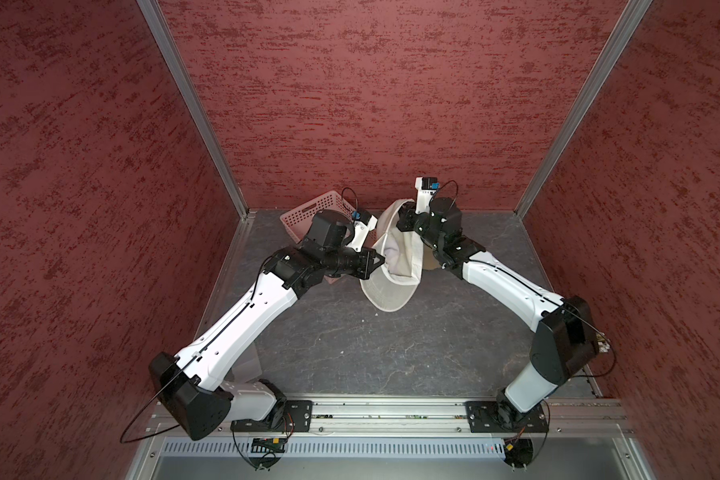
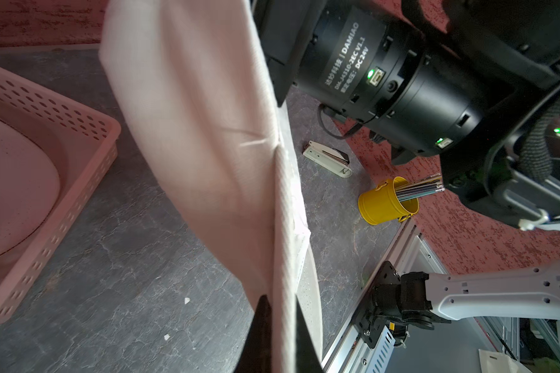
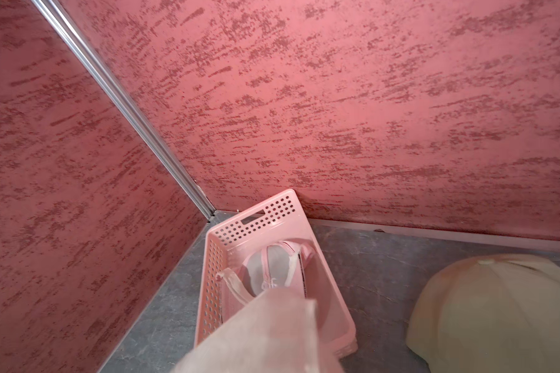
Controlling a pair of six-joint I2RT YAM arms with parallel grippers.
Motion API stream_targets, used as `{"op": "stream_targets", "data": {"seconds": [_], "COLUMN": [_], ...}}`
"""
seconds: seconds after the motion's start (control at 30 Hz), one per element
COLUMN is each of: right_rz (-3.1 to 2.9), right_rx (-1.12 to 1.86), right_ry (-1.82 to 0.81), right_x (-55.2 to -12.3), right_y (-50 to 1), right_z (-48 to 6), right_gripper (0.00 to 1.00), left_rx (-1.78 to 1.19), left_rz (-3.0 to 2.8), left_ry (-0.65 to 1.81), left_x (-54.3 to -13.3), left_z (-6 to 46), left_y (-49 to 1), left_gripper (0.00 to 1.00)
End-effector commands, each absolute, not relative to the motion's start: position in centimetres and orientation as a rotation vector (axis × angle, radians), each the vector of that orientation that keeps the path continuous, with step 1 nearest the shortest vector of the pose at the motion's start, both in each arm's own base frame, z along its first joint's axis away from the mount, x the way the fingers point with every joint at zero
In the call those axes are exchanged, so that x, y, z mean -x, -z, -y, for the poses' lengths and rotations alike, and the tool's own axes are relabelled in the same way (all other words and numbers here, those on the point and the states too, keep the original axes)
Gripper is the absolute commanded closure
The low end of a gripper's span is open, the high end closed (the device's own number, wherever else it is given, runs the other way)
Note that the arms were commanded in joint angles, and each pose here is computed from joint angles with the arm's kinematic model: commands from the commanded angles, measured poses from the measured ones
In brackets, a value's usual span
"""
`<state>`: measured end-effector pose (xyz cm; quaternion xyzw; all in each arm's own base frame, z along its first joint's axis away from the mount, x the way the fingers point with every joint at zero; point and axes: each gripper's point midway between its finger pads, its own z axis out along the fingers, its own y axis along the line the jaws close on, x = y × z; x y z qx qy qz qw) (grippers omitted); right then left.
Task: Turn the baseball cap inside out
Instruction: Turn over the baseball cap.
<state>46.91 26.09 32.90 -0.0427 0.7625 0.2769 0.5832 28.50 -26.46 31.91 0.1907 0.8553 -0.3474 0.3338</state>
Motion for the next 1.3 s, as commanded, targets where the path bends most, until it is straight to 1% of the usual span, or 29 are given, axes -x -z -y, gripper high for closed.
{"op": "stream_targets", "data": {"seconds": [0.0, 0.07, 0.2, 0.27, 0.33, 0.37, 0.4, 0.47, 0.53, 0.6, 0.67, 0.77, 0.87, 1.0, 1.07, 1.17, 1.27], "right_rz": [-1.792, -1.851, -1.874, -1.874, -1.843, -1.835, -1.831, -1.794, -1.759, -1.712, -1.703, -1.726, -1.713, -1.695, -1.69, -1.668, -1.589], "right_rx": [0.149, 0.253, 0.413, 0.481, 0.535, 0.572, 0.599, 0.684, 0.735, 0.801, 0.825, 0.834, 0.841, 0.938, 1.028, 1.177, 1.246], "right_ry": [-0.483, -0.471, -0.571, -0.642, -0.696, -0.717, -0.735, -0.788, -0.831, -0.858, -0.848, -0.802, -0.756, -0.738, -0.769, -0.862, -0.975], "right_x": [-45.5, -43.8, -40.4, -38.9, -36.9, -36.0, -35.2, -33.1, -31.6, -30.2, -29.9, -30.8, -32.0, -32.8, -32.3, -30.6, -28.8], "right_y": [-35.7, -34.8, -33.6, -33.0, -34.0, -34.1, -34.0, -34.0, -33.5, -32.9, -31.8, -30.0, -29.0, -27.6, -26.3, -24.4, -24.2], "right_z": [-23.5, -24.2, -26.0, -27.1, -27.5, -27.9, -28.3, -29.2, -29.9, -30.6, -30.8, -31.0, -31.4, -32.7, -33.6, -34.9, -36.0], "right_gripper": [0.87, 0.76, 0.58, 0.51, 0.49, 0.5, 0.55, 0.71, 0.82, 0.88, 0.92, 0.94, 0.94, 0.93, 0.93, 0.93, 0.93], "left_rx": [-0.428, -0.415, -0.417, -0.41, -0.406, -0.408, -0.409, -0.415, -0.413, -0.408, -0.417, -0.454, -0.508, -0.553, -0.553, -0.548, -0.547], "left_rz": [-2.257, -2.265, -2.246, -2.258, -2.276, -2.285, -2.29, -2.294, -2.3, -2.306, -2.308, -2.308, -2.305, -2.311, -2.308, -2.274, -2.259], "left_ry": [0.85, 0.802, 0.896, 0.921, 0.927, 0.933, 0.944, 0.981, 1.022, 1.079, 1.132, 1.201, 1.234, 1.239, 1.245, 1.27, 1.318], "left_x": [-28.9, -29.7, -30.4, -30.7, -31.0, -31.0, -31.0, -30.9, -30.7, -30.7, -30.6, -30.0, -28.9, -27.9, -27.7, -27.9, -28.1], "left_z": [24.0, 23.4, 24.2, 24.4, 24.5, 24.6, 24.6, 24.7, 24.8, 24.9, 25.1, 25.9, 26.7, 27.3, 27.3, 27.3, 27.6], "left_y": [-32.4, -32.5, -33.2, -33.1, -32.9, -32.8, -32.7, -32.6, -32.7, -32.7, -32.8, -33.2, -33.5, -33.7, -33.8, -34.7, -35.0], "left_gripper": [1.0, 1.0, 1.0, 1.0, 1.0, 1.0, 1.0, 1.0, 1.0, 1.0, 1.0, 1.0, 1.0, 1.0, 1.0, 1.0, 1.0]}}
